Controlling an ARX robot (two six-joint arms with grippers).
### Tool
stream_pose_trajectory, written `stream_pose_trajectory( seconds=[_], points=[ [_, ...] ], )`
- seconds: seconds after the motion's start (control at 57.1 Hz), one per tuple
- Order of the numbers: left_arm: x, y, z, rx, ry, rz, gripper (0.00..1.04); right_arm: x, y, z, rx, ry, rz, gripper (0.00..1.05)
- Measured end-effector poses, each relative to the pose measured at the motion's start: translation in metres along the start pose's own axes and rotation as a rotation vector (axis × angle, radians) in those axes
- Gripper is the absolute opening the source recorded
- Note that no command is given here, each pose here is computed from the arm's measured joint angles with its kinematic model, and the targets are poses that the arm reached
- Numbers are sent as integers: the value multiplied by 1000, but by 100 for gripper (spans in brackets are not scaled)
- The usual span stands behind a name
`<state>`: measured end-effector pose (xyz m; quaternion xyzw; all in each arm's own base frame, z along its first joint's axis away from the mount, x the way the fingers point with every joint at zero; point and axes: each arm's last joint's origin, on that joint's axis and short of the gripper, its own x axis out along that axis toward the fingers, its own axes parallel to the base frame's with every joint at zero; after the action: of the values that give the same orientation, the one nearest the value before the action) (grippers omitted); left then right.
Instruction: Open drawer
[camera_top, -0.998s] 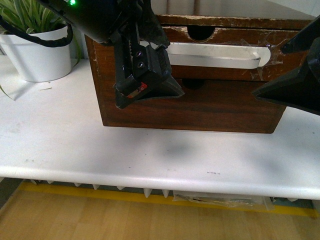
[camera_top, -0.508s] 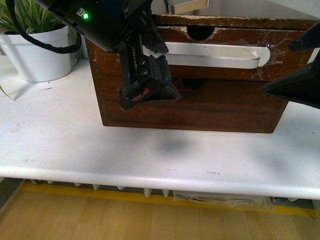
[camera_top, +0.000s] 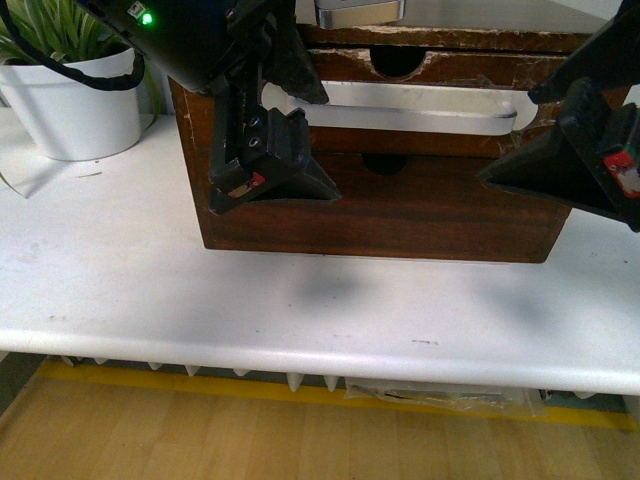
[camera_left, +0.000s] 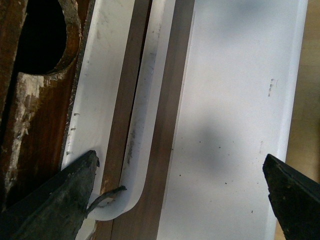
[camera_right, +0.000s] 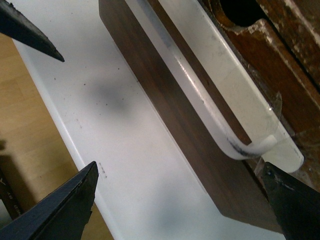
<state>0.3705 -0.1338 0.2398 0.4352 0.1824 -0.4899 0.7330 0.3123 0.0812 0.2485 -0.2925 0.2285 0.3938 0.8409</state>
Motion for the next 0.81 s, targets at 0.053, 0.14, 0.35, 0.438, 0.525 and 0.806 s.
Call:
stream_pose_trajectory(
  seconds=[0.053,0.14,0.35,0.438,0.525,0.806],
  points=[
    [0,0,0,3,0,0,99,4,-2,3,-6,0,5,96],
    [0,0,0,2,-1,-5,99,9,-5,6,-10,-2,15,96],
    [-1,0,1,2,-8,-12,99,24,-7,12,-21,-2,53,96],
    [-2,0,1,2,-9,-14,99,29,-7,14,-24,1,62,96],
    [-2,0,2,1,-9,-15,99,34,-7,13,-23,6,71,96],
    [-7,-3,3,-2,-7,-58,99,42,-5,10,-66,19,111,96]
  ],
)
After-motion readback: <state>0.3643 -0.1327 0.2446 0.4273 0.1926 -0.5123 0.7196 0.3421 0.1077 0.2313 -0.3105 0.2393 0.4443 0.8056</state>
